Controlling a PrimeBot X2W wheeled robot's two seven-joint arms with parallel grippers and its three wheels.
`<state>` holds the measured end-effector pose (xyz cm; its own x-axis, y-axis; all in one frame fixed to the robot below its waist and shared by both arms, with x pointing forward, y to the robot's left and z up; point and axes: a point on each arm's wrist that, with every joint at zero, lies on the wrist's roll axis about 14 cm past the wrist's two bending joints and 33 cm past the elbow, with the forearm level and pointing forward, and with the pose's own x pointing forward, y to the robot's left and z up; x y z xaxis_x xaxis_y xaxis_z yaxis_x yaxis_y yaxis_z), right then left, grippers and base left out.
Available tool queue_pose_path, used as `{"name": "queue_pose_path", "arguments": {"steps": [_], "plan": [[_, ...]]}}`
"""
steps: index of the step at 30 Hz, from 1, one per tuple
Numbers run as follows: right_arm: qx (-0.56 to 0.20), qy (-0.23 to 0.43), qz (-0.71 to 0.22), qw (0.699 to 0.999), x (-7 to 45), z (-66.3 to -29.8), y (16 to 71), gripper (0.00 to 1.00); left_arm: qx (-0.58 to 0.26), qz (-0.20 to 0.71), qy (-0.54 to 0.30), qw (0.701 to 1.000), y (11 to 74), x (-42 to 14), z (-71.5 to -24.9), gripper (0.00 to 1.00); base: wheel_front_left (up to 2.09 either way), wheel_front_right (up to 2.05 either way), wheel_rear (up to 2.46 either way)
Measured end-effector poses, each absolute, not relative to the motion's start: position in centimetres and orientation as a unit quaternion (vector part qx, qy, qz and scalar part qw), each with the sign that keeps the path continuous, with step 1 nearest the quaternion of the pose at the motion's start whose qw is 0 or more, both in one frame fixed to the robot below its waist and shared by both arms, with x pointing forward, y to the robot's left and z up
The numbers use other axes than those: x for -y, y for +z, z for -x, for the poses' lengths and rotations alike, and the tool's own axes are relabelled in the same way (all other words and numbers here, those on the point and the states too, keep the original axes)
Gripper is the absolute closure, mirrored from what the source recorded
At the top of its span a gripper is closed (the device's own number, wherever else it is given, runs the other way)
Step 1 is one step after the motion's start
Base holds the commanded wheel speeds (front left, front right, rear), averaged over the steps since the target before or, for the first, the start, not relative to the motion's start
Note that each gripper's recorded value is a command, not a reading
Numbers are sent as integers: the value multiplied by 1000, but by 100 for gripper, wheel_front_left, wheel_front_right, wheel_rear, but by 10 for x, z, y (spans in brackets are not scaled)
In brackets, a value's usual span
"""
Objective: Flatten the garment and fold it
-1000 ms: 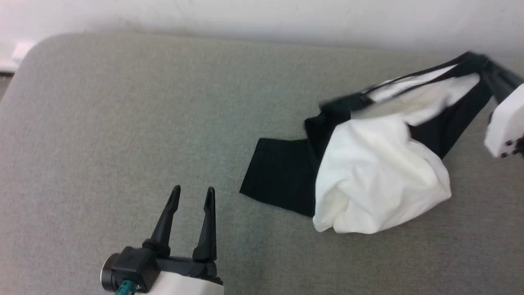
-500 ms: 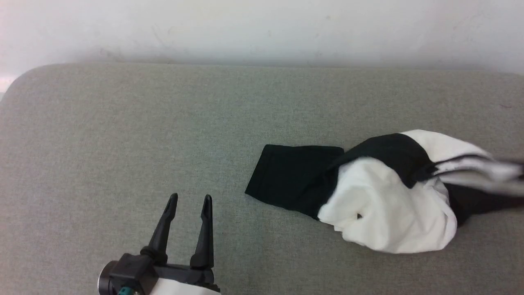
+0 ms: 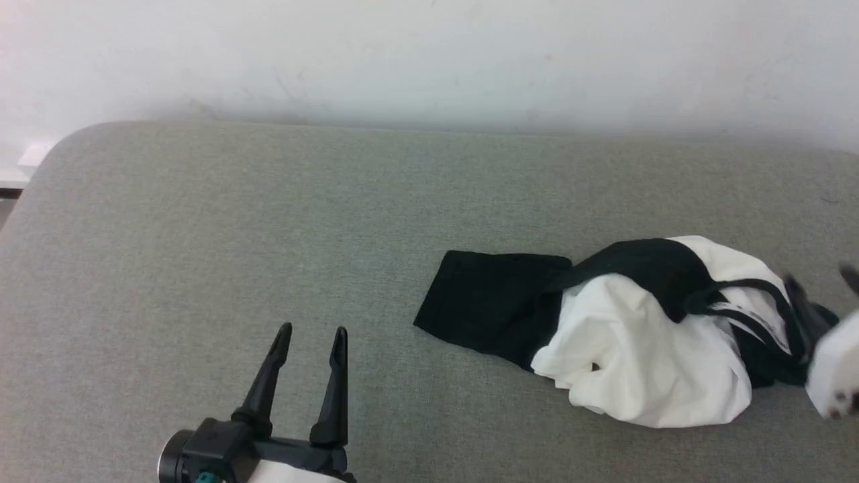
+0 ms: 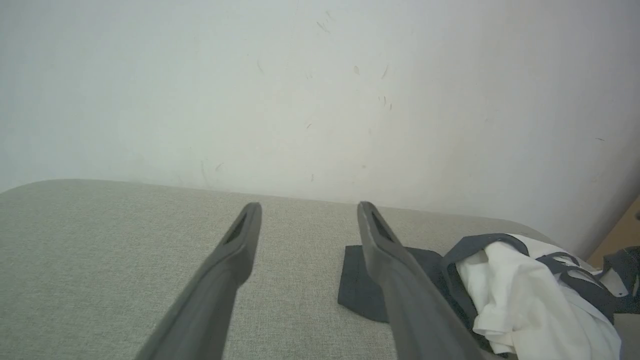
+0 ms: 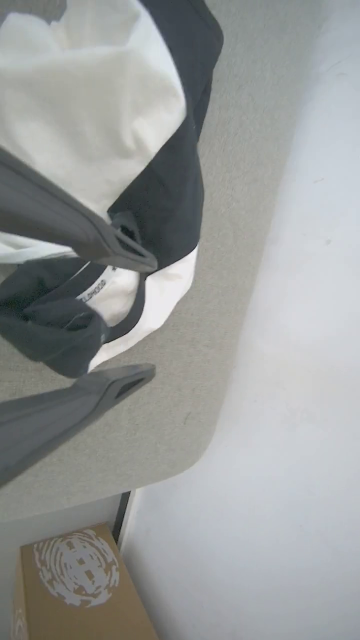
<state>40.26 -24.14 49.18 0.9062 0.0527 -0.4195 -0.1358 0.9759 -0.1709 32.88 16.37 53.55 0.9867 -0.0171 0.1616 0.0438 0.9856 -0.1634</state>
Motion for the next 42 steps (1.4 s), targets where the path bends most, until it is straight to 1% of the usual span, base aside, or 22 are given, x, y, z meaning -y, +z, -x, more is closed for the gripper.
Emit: {"name": "queue_pose_path", "arguments": {"steps": [2,4,7,9,10,12,15,17,20,26,28,29,30,31,32,33,35,39,40,42], "plan": [[-151,86,90,981,211,-422,531,0,83,84,-14,993,537,-164,-326,0,0,0,0],[-112,131,88,981,177,-435,561,0,83,84,-11,993,537,-165,-325,0,0,0,0],[-88,190,95,973,133,-449,583,0,76,87,-11,993,533,-164,-324,0,0,0,0],[-95,226,105,964,107,-457,582,0,66,90,-12,994,527,-162,-325,0,0,0,0],[-104,242,105,959,94,-460,577,0,60,92,-10,994,524,-161,-326,0,0,0,0],[-146,274,121,943,72,-463,554,0,51,97,-9,994,519,-161,-328,0,0,0,0],[-217,318,140,912,44,-461,510,0,47,100,-6,994,516,-161,-335,0,0,0,0],[-250,342,156,892,29,-458,486,0,46,101,-4,994,516,-162,-338,0,0,0,0],[-282,378,165,866,6,-453,457,0,44,103,7,994,514,-167,-340,0,0,0,0],[-327,446,189,811,-37,-432,406,0,30,103,33,994,507,-179,-336,0,0,0,0],[-343,459,203,794,-44,-427,391,0,25,106,43,993,504,-183,-333,0,0,0,0],[-347,464,209,788,-47,-426,386,2,22,108,48,993,502,-184,-332,0,0,0,0],[-348,467,215,784,-50,-428,383,18,19,109,54,992,501,-186,-330,0,0,0,0],[-348,469,218,782,-53,-431,381,52,17,110,58,992,500,-188,-330,0,0,0,0],[-339,472,217,784,-60,-439,381,78,11,110,67,992,496,-191,-329,0,0,0,0],[-339,472,217,784,-60,-439,381,100,11,110,67,992,496,-191,-329,0,0,0,0],[-321,475,203,794,-69,-450,385,100,4,108,77,991,493,-195,-329,0,0,0,0],[-294,478,171,810,-80,-455,402,100,10,107,78,991,496,-196,-330,0,0,0,0],[-294,478,171,810,-80,-455,402,100,10,107,78,991,496,-196,-330,0,0,0,0],[-251,489,132,825,-99,-458,439,100,20,108,75,991,501,-196,-329,0,0,0,0]]}}
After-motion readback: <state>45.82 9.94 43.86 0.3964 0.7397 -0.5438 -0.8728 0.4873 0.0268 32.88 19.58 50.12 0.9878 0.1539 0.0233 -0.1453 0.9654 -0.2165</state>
